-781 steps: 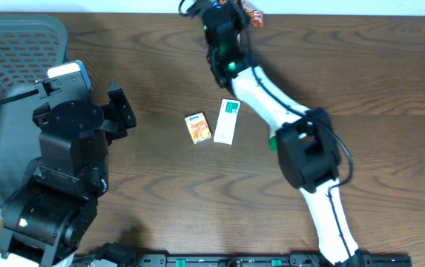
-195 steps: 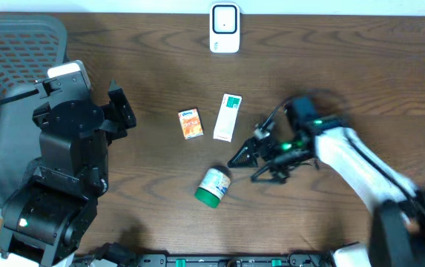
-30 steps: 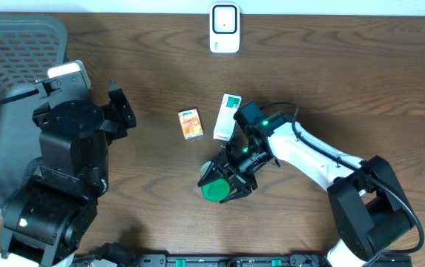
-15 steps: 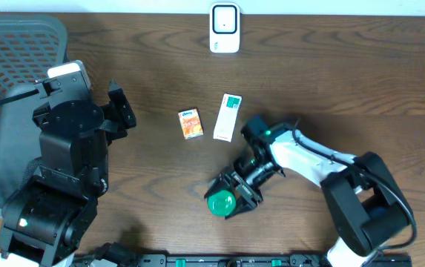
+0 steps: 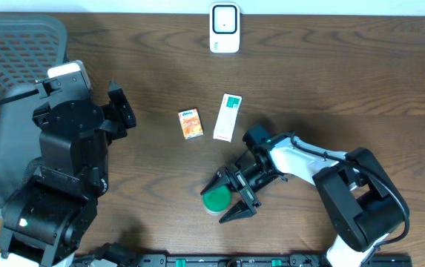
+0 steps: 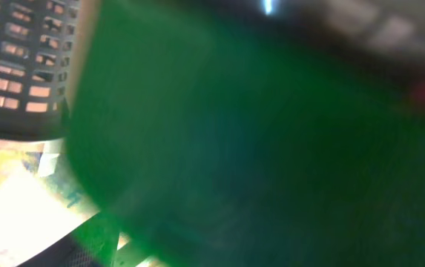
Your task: Scan the item barcode
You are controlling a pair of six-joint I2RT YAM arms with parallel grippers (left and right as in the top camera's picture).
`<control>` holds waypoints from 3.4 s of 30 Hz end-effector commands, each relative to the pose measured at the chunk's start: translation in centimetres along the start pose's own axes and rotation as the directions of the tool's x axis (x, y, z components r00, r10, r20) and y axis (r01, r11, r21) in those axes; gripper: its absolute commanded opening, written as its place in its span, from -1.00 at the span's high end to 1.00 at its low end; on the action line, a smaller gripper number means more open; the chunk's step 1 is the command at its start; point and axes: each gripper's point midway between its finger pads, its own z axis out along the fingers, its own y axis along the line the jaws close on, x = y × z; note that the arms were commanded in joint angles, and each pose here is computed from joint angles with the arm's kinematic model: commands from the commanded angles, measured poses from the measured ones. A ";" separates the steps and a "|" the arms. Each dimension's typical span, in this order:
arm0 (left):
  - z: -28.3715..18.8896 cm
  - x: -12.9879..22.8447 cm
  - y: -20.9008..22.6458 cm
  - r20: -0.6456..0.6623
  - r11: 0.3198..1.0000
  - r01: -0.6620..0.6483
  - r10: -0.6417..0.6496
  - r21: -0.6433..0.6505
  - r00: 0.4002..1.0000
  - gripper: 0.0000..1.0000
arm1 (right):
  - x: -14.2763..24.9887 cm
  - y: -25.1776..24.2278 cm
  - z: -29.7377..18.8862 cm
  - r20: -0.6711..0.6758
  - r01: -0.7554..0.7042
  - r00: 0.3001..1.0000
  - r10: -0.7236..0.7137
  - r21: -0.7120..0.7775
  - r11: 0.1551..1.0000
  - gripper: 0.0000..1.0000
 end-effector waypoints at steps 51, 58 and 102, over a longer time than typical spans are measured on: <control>0.1 0.2 0.3 -0.002 1.000 0.002 -0.002 -0.013 1.000 -0.79 | 1.4 -1.1 -7.0 0.812 -0.261 0.543 0.214 -0.079 0.962 -0.51; 0.1 0.2 0.3 -0.002 1.000 0.002 -0.002 -0.013 1.000 -0.79 | 0.7 0.0 -4.6 0.853 -0.252 0.443 0.276 -0.177 0.951 -0.83; 0.1 0.2 0.3 -0.002 1.000 0.002 -0.002 -0.013 1.000 -0.79 | -6.2 -4.0 0.1 0.877 -0.427 0.433 0.209 -0.005 0.904 -0.16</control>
